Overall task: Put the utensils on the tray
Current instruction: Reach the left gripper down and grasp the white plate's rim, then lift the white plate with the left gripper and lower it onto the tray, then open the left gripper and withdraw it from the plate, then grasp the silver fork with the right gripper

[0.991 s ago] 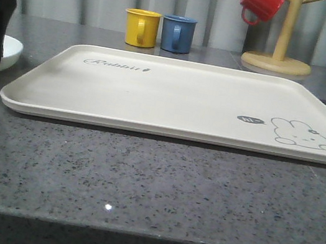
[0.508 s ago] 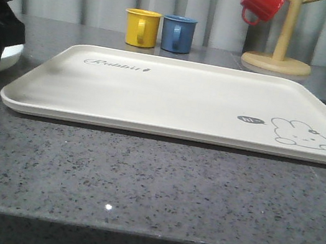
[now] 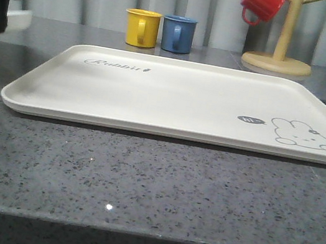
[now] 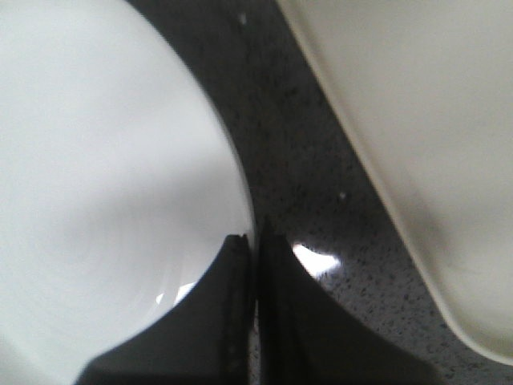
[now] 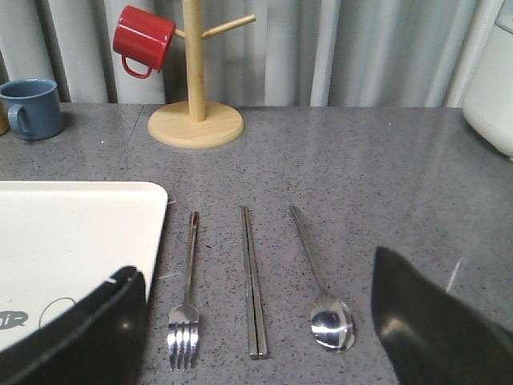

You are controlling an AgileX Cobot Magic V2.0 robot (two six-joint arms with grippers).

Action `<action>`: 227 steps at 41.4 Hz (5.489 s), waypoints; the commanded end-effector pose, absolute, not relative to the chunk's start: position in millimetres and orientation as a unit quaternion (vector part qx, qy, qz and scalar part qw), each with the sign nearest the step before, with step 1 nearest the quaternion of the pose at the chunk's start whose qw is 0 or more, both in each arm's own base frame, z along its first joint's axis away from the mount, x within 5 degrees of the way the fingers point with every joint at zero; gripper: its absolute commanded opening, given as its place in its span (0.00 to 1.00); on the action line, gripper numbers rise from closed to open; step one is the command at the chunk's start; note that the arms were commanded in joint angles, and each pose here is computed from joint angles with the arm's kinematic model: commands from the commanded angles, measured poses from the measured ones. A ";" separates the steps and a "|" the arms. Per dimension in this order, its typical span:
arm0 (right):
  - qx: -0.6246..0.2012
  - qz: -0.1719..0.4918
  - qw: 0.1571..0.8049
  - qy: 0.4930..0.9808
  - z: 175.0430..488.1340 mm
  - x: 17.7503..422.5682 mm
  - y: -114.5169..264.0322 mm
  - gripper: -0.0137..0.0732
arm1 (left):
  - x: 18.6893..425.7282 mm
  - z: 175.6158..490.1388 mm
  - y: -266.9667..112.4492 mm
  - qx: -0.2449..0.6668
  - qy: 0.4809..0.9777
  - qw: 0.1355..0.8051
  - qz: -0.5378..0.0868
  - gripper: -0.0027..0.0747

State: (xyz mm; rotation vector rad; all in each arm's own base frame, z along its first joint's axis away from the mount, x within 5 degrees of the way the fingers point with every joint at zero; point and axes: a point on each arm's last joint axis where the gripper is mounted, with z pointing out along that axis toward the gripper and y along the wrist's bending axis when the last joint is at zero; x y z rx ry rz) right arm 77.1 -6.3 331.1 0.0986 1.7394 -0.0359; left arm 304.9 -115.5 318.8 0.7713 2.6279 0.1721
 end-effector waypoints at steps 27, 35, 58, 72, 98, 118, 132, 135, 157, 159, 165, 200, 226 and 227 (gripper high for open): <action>0.042 -0.021 0.679 0.733 347.4 78.7 -6.9 0.85 | 254.4 346.1 -259.2 0.480 0.834 0.273 -0.003 0.01; 0.042 -0.021 0.679 0.733 347.4 78.7 -6.9 0.85 | 262.4 322.6 -269.8 0.484 0.841 0.241 -0.001 0.01; 0.042 -0.021 0.679 0.733 347.4 78.7 -6.9 0.85 | 264.5 317.6 -275.7 0.479 0.847 0.231 -0.014 0.47; 0.042 -0.021 0.679 0.733 347.4 78.7 -6.9 0.85 | 270.8 398.5 -226.0 0.411 0.853 0.322 -0.015 0.36; 0.042 -0.021 0.679 0.733 347.4 78.7 -6.9 0.85 | 253.3 401.4 -29.1 0.129 0.932 0.338 0.021 0.01; 0.042 -0.021 0.679 0.733 347.4 78.7 -6.9 0.85 | 154.3 342.0 -8.8 0.079 0.819 0.568 0.020 0.01; 0.042 -0.021 0.679 0.733 347.4 78.7 -6.9 0.85 | 77.5 308.9 -5.7 0.072 0.724 0.686 0.019 0.01; 0.042 -0.021 0.679 0.733 347.4 78.7 -6.9 0.85 | 68.4 307.3 -5.0 0.070 0.704 0.706 0.019 0.01; 0.042 -0.021 0.679 0.733 347.4 78.7 -6.9 0.85 | 60.5 307.4 -4.5 0.068 0.686 0.724 0.020 0.01; 0.042 -0.021 0.679 0.733 347.4 78.7 -6.9 0.85 | 60.5 307.4 -4.5 0.068 0.686 0.724 0.020 0.01; 0.042 -0.021 0.679 0.732 347.5 78.8 -6.9 0.85 | 60.5 307.4 -4.5 0.068 0.686 0.724 0.020 0.01; 0.037 0.009 0.440 0.897 348.5 223.9 -7.7 0.58 | 60.5 307.4 -4.5 0.068 0.686 0.724 0.020 0.01; 0.001 0.034 0.281 0.959 297.3 331.2 20.5 0.52 | 60.5 307.4 -4.5 0.068 0.686 0.724 0.020 0.01; 0.001 0.034 0.279 0.960 296.1 333.0 20.6 0.52 | 60.5 307.4 -4.5 0.068 0.686 0.724 0.020 0.01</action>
